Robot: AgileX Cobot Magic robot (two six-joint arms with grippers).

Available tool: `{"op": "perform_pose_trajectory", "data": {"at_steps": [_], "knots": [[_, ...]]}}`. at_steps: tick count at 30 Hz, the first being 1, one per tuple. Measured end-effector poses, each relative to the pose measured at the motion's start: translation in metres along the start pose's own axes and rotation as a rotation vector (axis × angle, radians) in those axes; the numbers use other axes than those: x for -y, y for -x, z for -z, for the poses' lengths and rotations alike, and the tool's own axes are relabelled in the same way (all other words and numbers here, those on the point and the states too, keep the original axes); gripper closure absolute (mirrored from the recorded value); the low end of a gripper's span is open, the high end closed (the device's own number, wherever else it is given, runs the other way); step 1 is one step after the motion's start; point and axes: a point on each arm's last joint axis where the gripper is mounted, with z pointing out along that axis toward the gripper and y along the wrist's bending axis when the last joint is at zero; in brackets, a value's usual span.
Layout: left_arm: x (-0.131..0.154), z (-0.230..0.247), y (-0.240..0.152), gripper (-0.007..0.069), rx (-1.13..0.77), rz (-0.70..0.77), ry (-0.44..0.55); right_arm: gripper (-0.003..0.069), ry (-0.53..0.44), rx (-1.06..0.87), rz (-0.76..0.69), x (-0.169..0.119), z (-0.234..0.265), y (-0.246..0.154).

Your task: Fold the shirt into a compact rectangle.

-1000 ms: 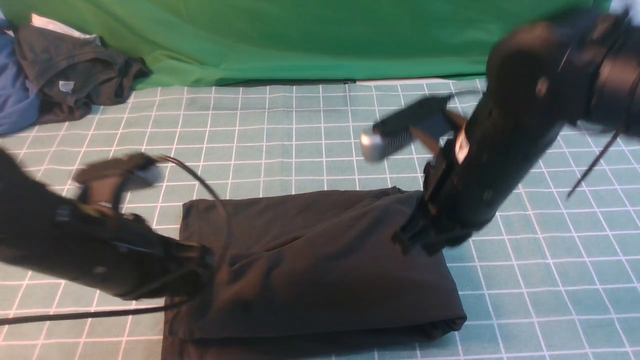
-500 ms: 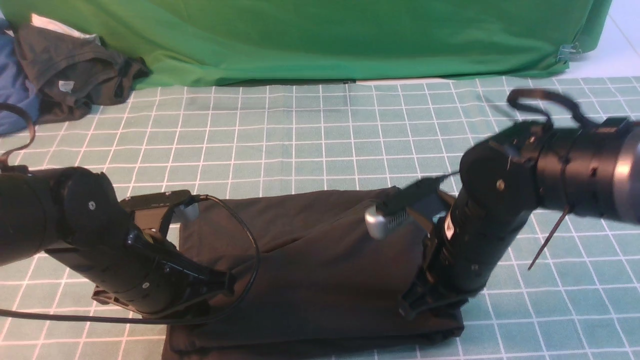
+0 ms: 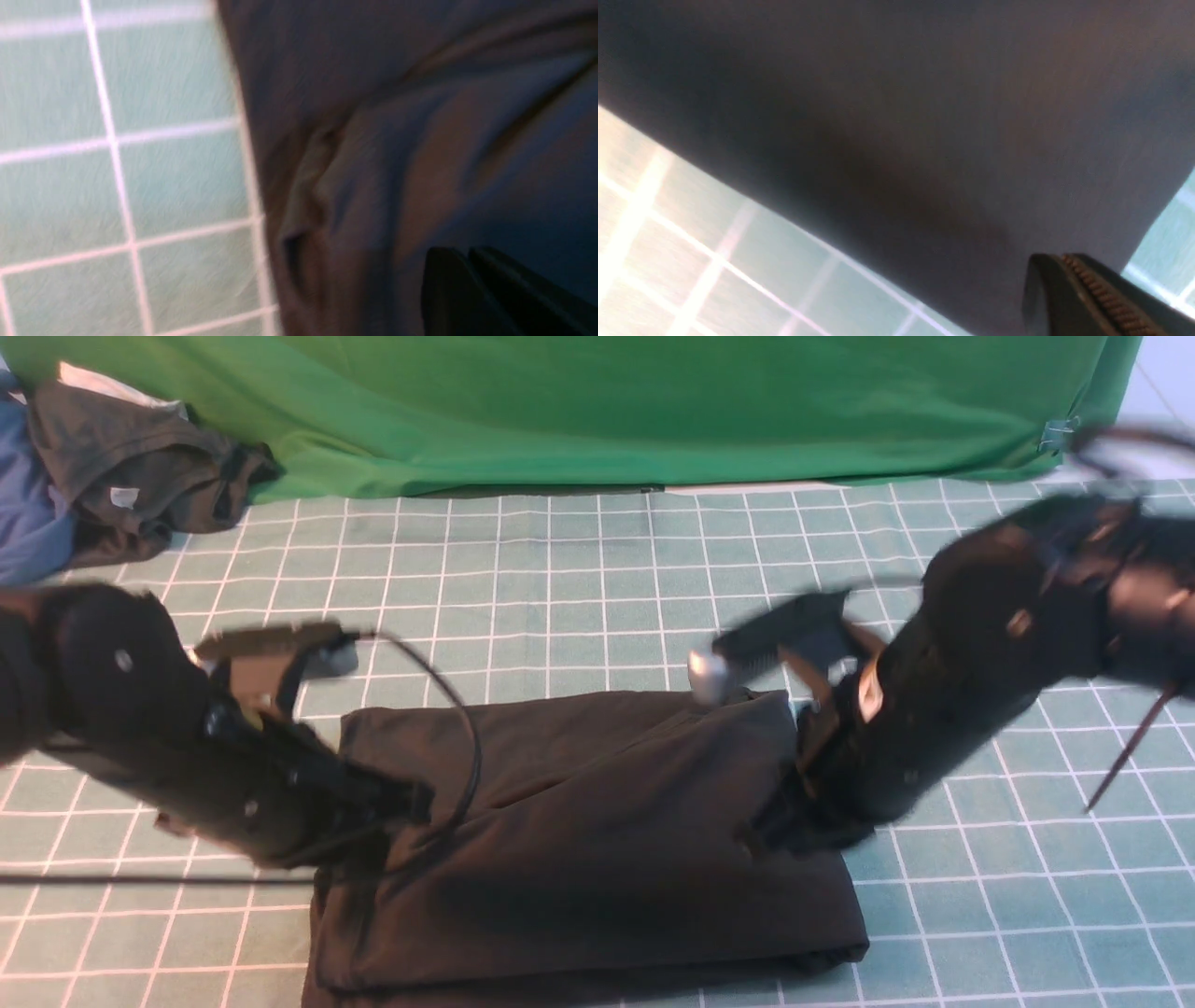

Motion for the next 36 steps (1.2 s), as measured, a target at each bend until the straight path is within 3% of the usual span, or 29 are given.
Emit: {"op": "perform_pose_trajectory", "data": {"at_steps": [4, 8, 15, 23, 30, 36], "knots": [[0.011, -0.001, 0.003, 0.0618, 0.013, 0.006, -0.114, 0.0636, 0.088, 0.026, 0.003, -0.009, 0.002, 0.008], [0.012, -0.014, 0.000, 0.0618, -0.027, 0.027, -0.160, 0.0636, 0.140, -0.056, -0.006, -0.010, -0.020, 0.007], [-0.006, -0.049, -0.030, 0.0618, -0.152, 0.068, -0.098, 0.0636, 0.146, -0.185, -0.024, -0.006, -0.052, -0.001], [-0.008, -0.051, -0.032, 0.0618, -0.163, 0.037, -0.073, 0.0636, 0.130, -0.216, -0.024, -0.003, -0.062, -0.009], [-0.004, -0.024, -0.006, 0.0618, -0.151, -0.032, 0.009, 0.0632, 0.068, -0.174, 0.037, 0.003, -0.041, -0.005], [-0.011, 0.025, 0.041, 0.0618, -0.002, 0.006, 0.115, 0.0623, -0.016, 0.025, -0.032, 0.042, 0.019, 0.012]]}}
